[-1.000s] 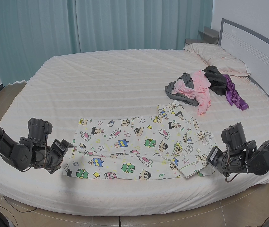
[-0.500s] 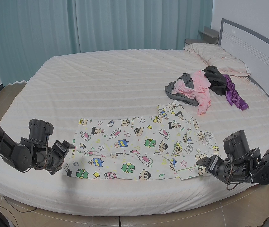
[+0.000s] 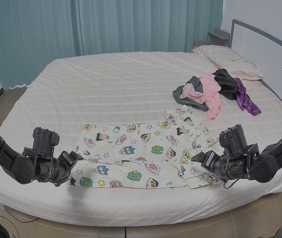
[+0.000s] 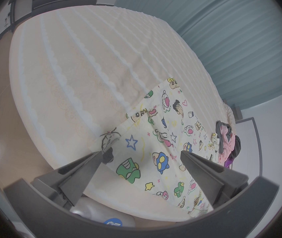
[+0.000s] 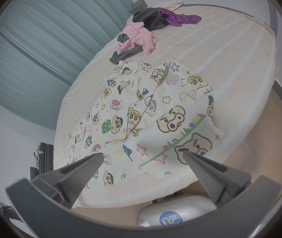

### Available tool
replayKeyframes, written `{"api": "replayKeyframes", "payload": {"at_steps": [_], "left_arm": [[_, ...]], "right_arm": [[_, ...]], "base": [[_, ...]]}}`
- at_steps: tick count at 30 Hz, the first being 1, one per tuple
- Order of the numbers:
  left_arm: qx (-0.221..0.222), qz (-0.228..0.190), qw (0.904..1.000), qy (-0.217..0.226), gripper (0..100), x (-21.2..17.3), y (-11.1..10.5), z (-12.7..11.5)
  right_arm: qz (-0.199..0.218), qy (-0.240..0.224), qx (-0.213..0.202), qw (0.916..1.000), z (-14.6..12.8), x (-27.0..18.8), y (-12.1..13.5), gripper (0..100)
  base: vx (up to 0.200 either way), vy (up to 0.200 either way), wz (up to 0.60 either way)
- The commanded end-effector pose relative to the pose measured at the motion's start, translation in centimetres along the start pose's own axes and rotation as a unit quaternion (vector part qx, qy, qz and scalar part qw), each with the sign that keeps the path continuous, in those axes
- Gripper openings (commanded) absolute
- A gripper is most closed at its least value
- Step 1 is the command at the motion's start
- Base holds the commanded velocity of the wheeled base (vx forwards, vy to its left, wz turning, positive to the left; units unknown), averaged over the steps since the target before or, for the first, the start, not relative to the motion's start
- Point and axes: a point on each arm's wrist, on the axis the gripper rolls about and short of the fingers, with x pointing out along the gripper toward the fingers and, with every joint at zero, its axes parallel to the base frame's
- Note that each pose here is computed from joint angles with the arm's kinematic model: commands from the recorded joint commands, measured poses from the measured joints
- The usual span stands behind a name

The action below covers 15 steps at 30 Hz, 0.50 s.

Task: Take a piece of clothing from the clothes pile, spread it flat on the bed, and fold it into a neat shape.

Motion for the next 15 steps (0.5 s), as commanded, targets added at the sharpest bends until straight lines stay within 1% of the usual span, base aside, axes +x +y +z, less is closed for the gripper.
{"api": "replayKeyframes", "payload": {"at_steps": [1,4,7,8,10,12,13,14,15], "left_arm": [[0.019,-0.005,0.9998,0.009,100,0.0,-0.1,-0.2],[0.071,-0.017,0.9971,0.021,100,-0.2,0.0,0.1],[0.126,-0.023,0.9916,0.021,100,0.0,0.2,0.9],[0.163,-0.025,0.986,0.021,100,0.1,0.2,1.4],[0.212,-0.023,0.9768,0.021,100,0.3,0.3,1.9],[0.255,-0.02,0.9661,0.036,100,1.2,0.7,2.2],[0.266,-0.023,0.9629,0.04,100,1.4,0.7,2.4],[0.268,-0.023,0.9624,0.04,100,1.5,0.7,2.4],[0.29,-0.029,0.9555,0.045,100,1.9,0.9,2.9]], "right_arm": [[-0.009,0.006,0.0,0.9999,-0.1,1.0,-0.1,100],[-0.011,0.003,0.004,0.9999,0.2,0.7,-0.5,100],[-0.015,0.003,0.003,0.9999,0.2,0.6,-0.8,100],[-0.019,0.006,-0.003,0.9998,0.1,0.6,-1.0,100],[-0.021,0.008,-0.007,0.9997,0.0,0.6,-1.2,100],[-0.021,0.008,-0.009,0.9997,0.0,0.6,-1.2,100],[-0.02,0.007,-0.009,0.9997,0.0,0.6,-1.2,100],[-0.02,0.007,-0.009,0.9997,0.0,0.6,-1.2,100],[-0.021,0.008,-0.013,0.9997,-0.1,0.6,-1.2,100]], "base": [[0.0,0.0,0.0],[0.0,0.0,0.0],[0.0,0.0,0.0],[0.0,0.0,0.0],[0.0,0.0,0.0],[0.0,0.0,0.0],[0.0,0.0,0.0],[0.0,0.0,0.0],[0.0,0.0,0.0]]}}
